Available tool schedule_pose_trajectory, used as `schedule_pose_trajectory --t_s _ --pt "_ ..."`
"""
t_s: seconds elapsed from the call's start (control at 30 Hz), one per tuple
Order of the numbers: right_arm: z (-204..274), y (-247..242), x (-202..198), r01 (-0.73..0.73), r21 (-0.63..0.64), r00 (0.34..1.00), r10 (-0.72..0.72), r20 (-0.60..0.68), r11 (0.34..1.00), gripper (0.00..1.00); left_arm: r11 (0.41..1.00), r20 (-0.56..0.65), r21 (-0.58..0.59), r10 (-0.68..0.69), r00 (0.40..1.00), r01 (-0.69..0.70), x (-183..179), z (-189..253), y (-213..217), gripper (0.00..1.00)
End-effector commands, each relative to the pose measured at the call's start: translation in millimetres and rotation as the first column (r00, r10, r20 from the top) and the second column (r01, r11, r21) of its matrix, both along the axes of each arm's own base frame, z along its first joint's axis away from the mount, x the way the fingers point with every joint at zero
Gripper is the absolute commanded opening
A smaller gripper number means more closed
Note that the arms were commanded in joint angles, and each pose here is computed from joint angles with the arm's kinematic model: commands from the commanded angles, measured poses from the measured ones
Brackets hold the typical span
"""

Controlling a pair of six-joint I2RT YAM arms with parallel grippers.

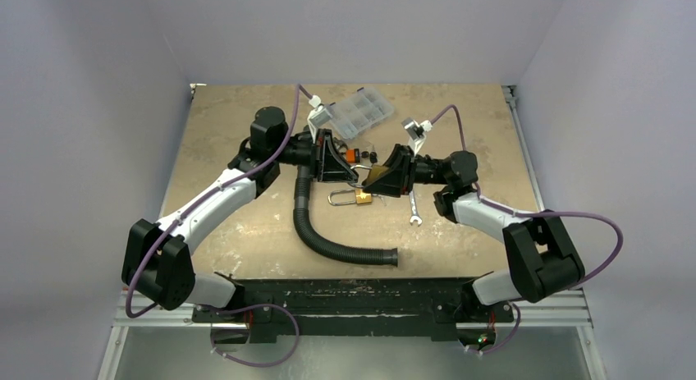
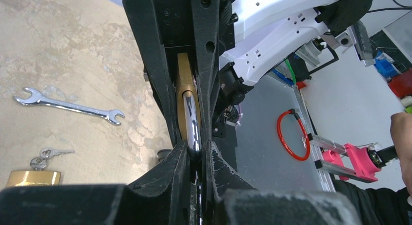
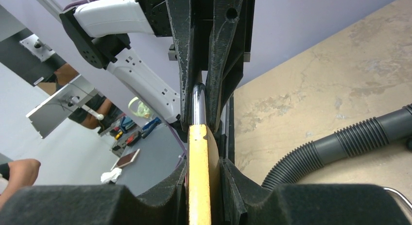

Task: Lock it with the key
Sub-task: Lock the lock.

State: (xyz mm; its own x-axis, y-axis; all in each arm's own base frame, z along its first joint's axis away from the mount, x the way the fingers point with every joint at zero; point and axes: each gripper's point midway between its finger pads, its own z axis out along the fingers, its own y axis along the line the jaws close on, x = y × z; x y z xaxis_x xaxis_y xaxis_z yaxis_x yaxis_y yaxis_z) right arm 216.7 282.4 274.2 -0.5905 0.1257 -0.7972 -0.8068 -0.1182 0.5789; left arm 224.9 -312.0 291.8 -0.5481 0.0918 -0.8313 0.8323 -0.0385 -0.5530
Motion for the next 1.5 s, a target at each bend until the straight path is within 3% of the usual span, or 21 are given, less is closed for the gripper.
schedule_pose_trajectory --t_s 0.0,0.5,0.93,1.4,1.47 --pt "75 36 -21 -0.05 0.172 0.984 0.019 0.175 0.984 0.0 0.998 0.034 -0.007 -0.059 0.998 0.06 -24 -16 -45 0.0" --pt "94 39 -14 -0.036 0.218 0.987 0.0 0.164 0.975 0.0 0.999 -0.059 -0.021 0.027 0.998 -0.028 -13 -35 -52 0.0" --pt "89 49 -21 -0.077 0.183 0.985 0.047 0.167 0.98 0.0 1.0 -0.055 0.004 0.003 0.998 -0.003 -22 -43 -54 0.0" --pt "48 1 2 0.055 0.106 0.983 -0.073 0.171 0.993 0.0 0.964 0.042 -0.106 0.248 0.968 -0.243 48 20 28 0.0" --pt "43 -1 2 0.058 0.098 0.984 -0.073 0.165 0.993 0.05 0.963 0.056 -0.117 0.25 0.967 -0.243 48 27 31 0.0"
